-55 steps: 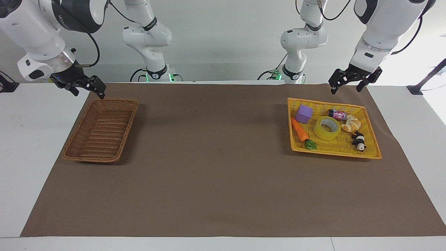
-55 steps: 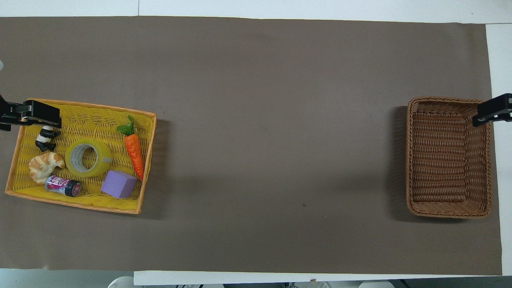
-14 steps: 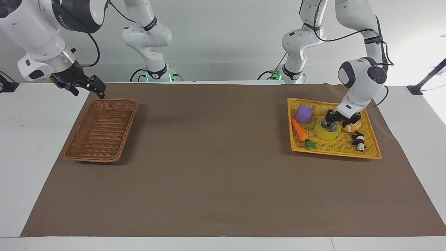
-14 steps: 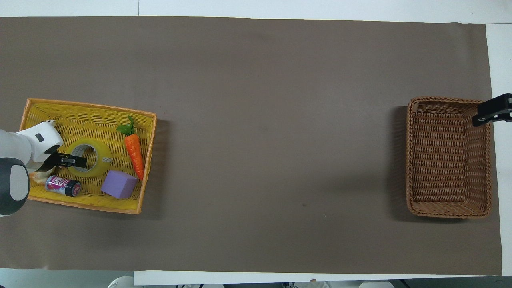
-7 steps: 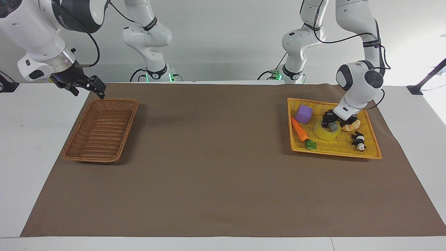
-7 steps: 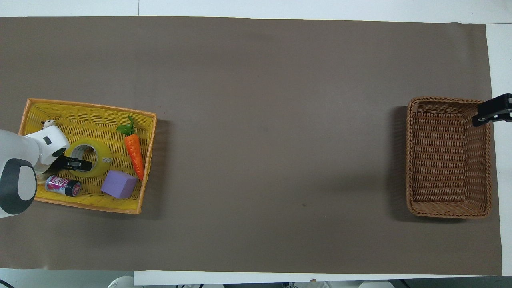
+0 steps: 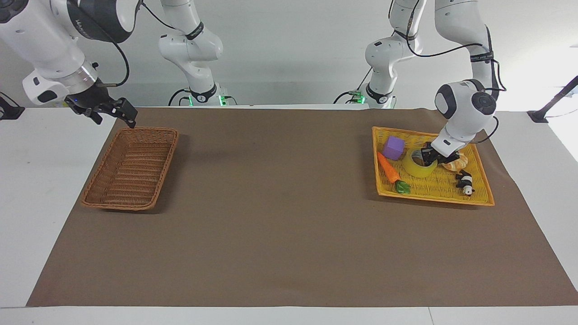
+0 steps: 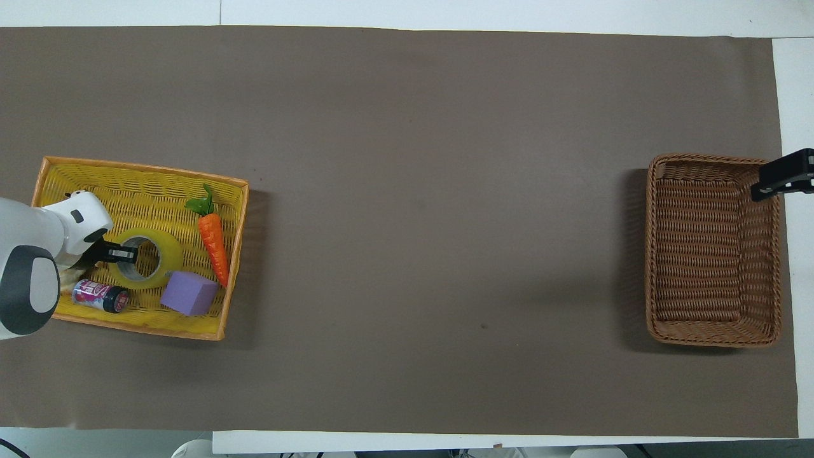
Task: Move tape to another basket
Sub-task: 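Lift the tape with the left gripper while the right gripper reaches it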
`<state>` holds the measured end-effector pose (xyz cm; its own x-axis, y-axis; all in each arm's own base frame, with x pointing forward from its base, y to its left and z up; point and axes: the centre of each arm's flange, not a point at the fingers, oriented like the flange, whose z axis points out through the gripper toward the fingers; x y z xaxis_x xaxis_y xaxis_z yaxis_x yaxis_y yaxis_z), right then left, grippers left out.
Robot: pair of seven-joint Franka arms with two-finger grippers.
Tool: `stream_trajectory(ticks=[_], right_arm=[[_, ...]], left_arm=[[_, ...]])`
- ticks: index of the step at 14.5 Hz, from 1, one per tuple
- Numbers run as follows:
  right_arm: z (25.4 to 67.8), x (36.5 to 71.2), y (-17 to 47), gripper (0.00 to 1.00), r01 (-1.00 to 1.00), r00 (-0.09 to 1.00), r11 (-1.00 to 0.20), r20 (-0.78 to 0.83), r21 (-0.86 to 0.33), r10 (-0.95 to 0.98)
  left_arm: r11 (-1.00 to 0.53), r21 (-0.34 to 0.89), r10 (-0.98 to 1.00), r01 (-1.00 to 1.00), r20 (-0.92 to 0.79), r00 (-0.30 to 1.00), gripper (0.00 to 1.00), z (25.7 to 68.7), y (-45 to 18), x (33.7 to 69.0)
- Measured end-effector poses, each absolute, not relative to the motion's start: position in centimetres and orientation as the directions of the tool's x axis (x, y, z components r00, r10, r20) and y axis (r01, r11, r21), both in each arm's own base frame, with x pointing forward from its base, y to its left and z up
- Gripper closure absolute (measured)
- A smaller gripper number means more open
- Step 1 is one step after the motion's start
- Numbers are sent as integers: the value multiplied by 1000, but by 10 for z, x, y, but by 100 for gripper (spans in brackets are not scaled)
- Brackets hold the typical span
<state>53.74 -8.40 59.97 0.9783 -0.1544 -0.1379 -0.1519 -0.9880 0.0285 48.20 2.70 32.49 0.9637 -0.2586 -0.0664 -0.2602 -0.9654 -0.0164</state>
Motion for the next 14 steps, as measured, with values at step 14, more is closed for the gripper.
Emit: stream_trajectory(ticks=[14], right_arm=[[600,537,-84,0,-152,978,-988,-138,28,-154]], left_arm=[[-947,232,-259,-223,-137,956,78,483,-279,463]])
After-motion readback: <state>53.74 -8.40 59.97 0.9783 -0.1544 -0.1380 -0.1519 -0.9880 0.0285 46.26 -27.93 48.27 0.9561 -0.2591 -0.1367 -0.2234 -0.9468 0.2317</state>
